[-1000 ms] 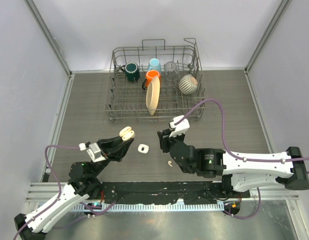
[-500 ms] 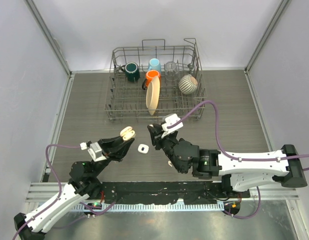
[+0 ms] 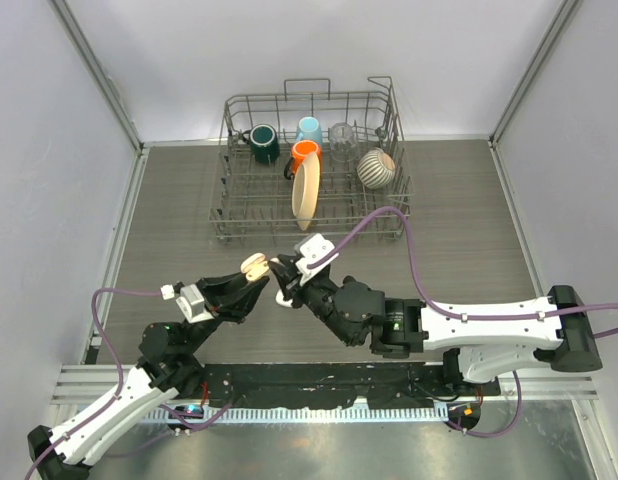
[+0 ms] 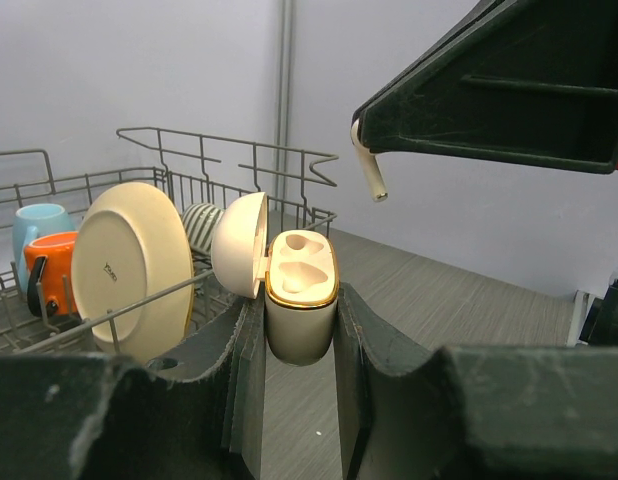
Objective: Insert the wireless bluetooth earbuds into the charging case
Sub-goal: Place the earbud in the charging case.
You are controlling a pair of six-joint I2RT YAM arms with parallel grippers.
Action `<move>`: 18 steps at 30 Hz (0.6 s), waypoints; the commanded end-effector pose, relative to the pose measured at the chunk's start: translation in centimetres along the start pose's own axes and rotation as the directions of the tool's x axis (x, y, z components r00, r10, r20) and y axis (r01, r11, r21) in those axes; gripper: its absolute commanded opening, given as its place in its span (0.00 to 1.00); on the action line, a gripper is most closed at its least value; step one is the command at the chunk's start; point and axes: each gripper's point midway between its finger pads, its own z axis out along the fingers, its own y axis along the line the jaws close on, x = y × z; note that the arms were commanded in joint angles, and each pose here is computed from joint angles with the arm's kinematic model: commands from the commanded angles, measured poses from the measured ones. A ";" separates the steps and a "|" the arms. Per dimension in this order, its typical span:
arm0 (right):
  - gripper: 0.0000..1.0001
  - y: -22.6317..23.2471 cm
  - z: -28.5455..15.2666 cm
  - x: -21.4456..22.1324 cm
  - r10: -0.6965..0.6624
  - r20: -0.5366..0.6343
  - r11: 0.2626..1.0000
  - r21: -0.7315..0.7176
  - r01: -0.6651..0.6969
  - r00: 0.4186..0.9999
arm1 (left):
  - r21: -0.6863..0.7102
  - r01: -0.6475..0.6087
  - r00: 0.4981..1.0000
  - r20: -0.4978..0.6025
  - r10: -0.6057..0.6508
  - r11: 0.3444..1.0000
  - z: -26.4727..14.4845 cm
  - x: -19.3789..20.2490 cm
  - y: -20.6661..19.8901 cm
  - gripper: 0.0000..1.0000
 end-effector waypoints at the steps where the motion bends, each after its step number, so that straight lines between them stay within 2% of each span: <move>1: 0.01 1.9 0.2 -3.6 0.050 0.085 0.996 -0.080 -0.043 0.995 | 0.010 0.002 0.999 -0.046 -0.002 1.000 -1.1 3.3 0.0 0.00; 9: 0.01 3.2 0.9 -2.8 0.013 0.088 0.992 -0.122 -0.002 0.996 | 0.027 0.003 0.999 -0.050 -0.002 1.000 -1.1 3.4 -0.3 0.00; 18: 0.01 3.1 1.6 -1.9 -0.063 0.083 0.994 -0.087 0.070 0.995 | 0.043 0.002 0.999 -0.043 0.000 0.999 -1.1 3.1 -0.6 0.00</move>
